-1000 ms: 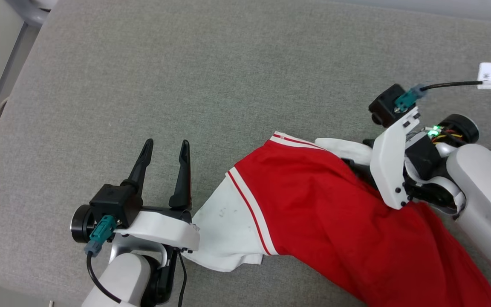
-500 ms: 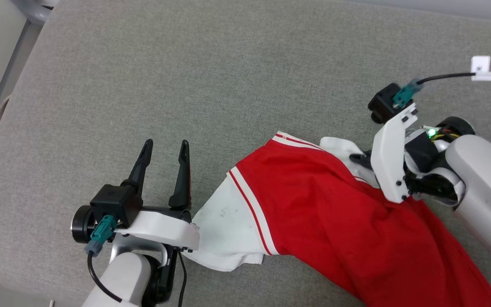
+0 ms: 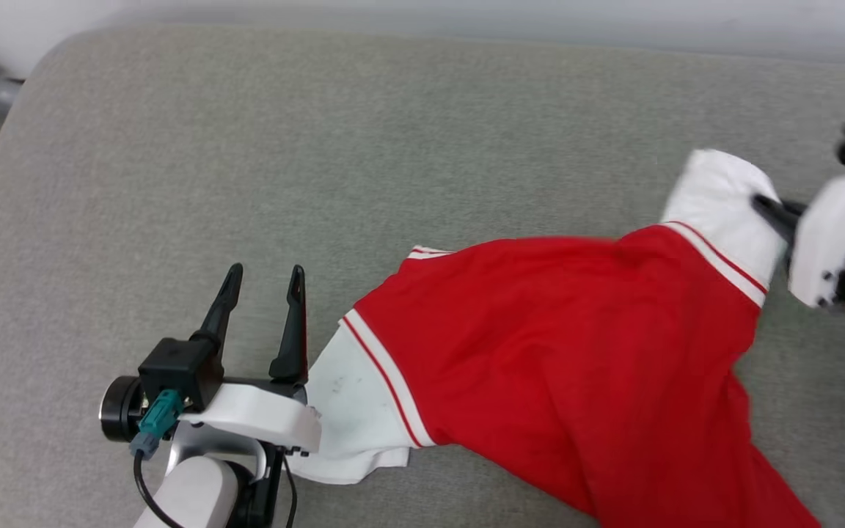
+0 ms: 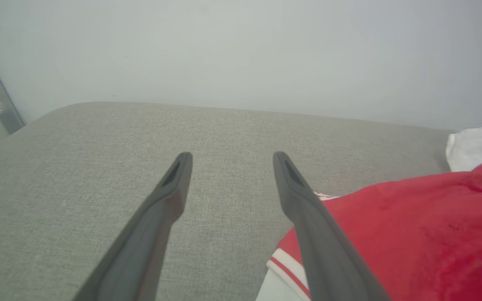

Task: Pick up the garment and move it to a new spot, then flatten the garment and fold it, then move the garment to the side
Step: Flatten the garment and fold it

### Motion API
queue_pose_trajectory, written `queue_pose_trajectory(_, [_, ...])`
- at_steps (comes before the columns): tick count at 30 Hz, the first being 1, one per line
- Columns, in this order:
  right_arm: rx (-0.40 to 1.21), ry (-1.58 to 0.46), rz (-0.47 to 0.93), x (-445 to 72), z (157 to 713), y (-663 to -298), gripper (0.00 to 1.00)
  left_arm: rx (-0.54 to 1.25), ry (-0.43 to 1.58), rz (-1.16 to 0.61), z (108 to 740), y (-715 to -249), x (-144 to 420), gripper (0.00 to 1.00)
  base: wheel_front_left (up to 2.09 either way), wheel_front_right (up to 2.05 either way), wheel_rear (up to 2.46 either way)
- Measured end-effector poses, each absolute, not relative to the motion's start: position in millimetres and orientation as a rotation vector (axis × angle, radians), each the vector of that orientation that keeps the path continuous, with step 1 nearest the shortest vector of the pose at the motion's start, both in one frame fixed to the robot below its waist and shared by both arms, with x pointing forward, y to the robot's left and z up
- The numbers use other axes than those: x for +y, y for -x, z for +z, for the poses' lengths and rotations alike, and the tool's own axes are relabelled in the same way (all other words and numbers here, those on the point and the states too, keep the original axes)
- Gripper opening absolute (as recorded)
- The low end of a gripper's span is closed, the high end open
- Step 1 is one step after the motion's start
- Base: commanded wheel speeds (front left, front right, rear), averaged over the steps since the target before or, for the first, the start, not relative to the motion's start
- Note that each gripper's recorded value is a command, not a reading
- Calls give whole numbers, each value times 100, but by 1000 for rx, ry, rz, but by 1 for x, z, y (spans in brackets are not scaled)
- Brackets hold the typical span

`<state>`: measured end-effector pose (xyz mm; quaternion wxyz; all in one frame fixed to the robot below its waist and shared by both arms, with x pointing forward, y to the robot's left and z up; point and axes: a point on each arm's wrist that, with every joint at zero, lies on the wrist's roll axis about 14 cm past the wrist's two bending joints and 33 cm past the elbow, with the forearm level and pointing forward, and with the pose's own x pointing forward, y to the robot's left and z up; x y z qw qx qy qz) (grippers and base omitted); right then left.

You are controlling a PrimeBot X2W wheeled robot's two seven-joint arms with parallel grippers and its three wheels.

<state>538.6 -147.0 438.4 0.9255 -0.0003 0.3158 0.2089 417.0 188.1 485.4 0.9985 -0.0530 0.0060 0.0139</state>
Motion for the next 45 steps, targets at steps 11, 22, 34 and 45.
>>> queue_pose_trajectory(11, [729, -274, 8, -266, 364, -428, 0, 33, 106, -32, 486, -420, 170, 100, 0, 0, 0])
queue_pose_trajectory(22, [498, -361, -111, -264, 381, -412, 100, 76, 96, -44, 479, -417, 169, 100, 0, 0, 0])
queue_pose_trajectory(34, [78, -165, -65, -237, 494, -412, 100, 112, 63, -12, 490, -404, 192, 100, 0, 0, 0])
queue_pose_trajectory(45, [18, -160, 23, -199, 526, -378, 100, 488, 92, -166, 454, -391, 177, 100, 0, 0, 0])
